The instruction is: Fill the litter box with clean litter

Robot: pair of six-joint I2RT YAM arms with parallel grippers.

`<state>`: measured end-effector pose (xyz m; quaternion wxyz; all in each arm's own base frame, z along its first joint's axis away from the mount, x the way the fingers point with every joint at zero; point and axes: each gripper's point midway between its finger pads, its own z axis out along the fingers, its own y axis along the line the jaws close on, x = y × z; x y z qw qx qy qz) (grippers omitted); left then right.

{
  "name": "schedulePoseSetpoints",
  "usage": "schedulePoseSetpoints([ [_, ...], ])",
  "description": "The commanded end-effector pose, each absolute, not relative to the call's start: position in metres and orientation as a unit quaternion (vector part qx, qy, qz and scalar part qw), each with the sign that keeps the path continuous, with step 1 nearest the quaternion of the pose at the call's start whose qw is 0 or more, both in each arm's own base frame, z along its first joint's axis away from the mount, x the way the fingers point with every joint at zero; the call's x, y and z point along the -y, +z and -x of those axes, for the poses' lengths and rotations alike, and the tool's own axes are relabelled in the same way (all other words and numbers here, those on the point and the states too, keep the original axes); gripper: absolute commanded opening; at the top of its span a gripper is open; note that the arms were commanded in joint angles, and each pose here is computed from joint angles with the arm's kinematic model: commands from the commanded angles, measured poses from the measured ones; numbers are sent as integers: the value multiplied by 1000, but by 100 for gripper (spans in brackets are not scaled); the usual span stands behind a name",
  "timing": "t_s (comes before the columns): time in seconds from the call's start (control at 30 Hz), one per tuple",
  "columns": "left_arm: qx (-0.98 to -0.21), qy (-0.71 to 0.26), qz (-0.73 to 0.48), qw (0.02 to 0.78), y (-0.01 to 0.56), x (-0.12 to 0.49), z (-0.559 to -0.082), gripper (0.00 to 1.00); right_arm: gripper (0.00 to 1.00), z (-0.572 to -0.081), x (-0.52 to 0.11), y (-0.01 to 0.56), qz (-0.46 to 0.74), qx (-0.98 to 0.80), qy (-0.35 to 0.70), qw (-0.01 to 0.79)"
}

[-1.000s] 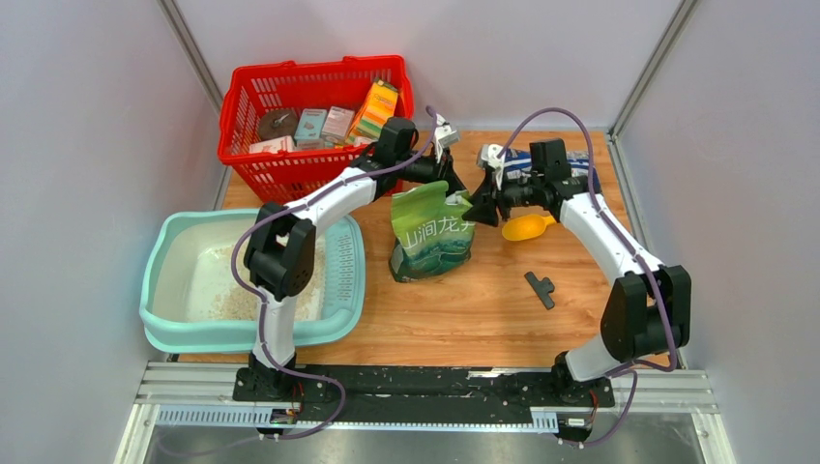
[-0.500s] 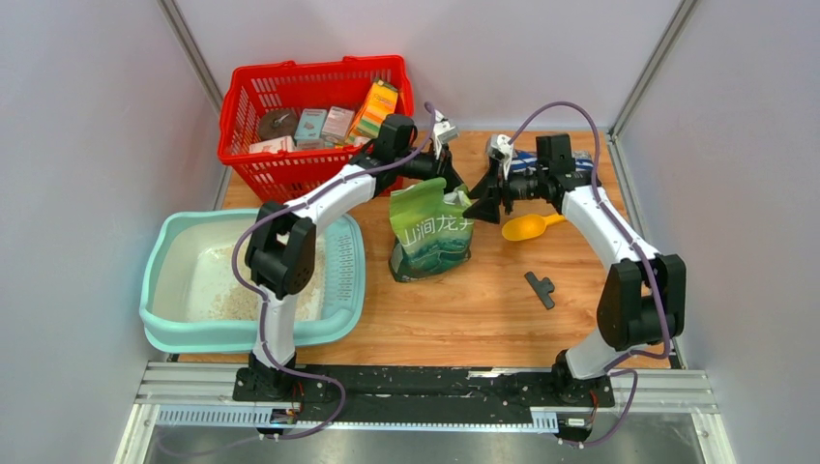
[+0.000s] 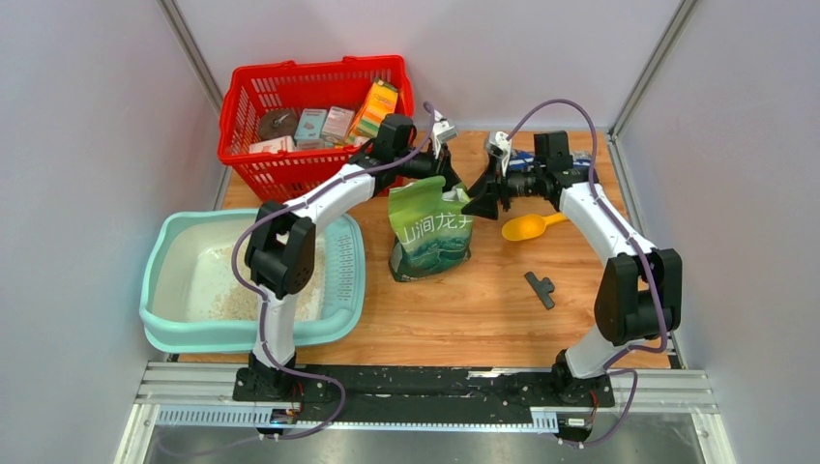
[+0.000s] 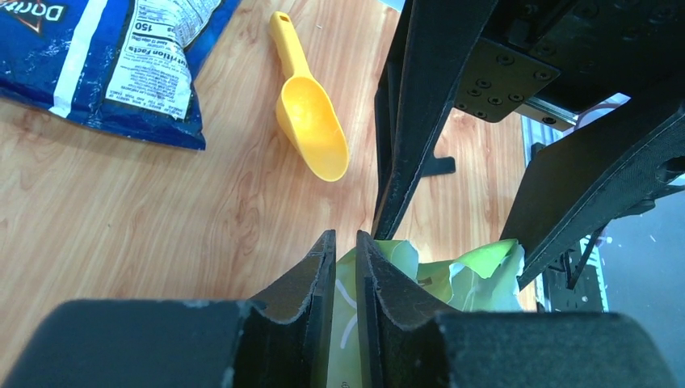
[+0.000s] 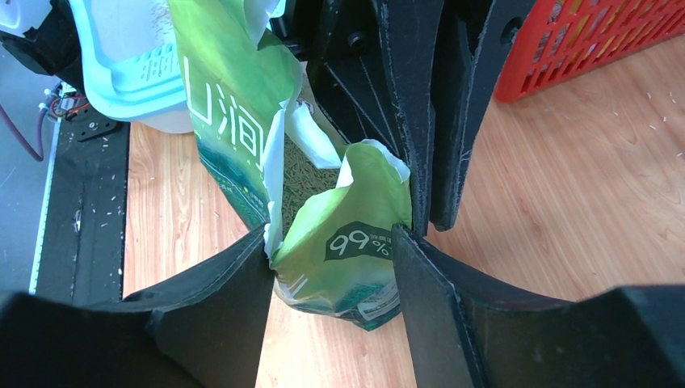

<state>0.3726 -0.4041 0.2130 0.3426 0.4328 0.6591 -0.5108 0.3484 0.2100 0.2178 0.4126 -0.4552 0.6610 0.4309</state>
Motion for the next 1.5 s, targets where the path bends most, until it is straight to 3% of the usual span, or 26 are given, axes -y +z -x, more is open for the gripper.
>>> schedulePoseSetpoints([
  [0.0, -632, -536, -459, 322, 228, 418, -348, 23, 60, -380, -204, 235, 478, -645, 356, 478],
  [0.4, -637, -534, -451, 324, 230, 419, -352, 23, 55, -368, -195, 242, 512, -638, 310, 484],
  [0.7, -635, -539, -457, 312, 229, 416, -344, 22, 62, -379, -197, 242, 513, -632, 303, 495],
  [0.9, -634, -542, -458, 310, 230, 416, -342, 22, 62, -375, -207, 236, 518, -618, 347, 479],
  [1.07, -642, -541, -450, 305, 230, 415, -344, 19, 56, -367, -214, 240, 501, -614, 400, 460],
  [1.2, -673, -501, -425, 341, 238, 403, -364, 30, 53, -360, -217, 237, 488, -616, 432, 442],
  [1.47, -684, -478, -389, 391, 277, 371, -393, 37, 50, -360, -226, 237, 467, -608, 490, 415],
])
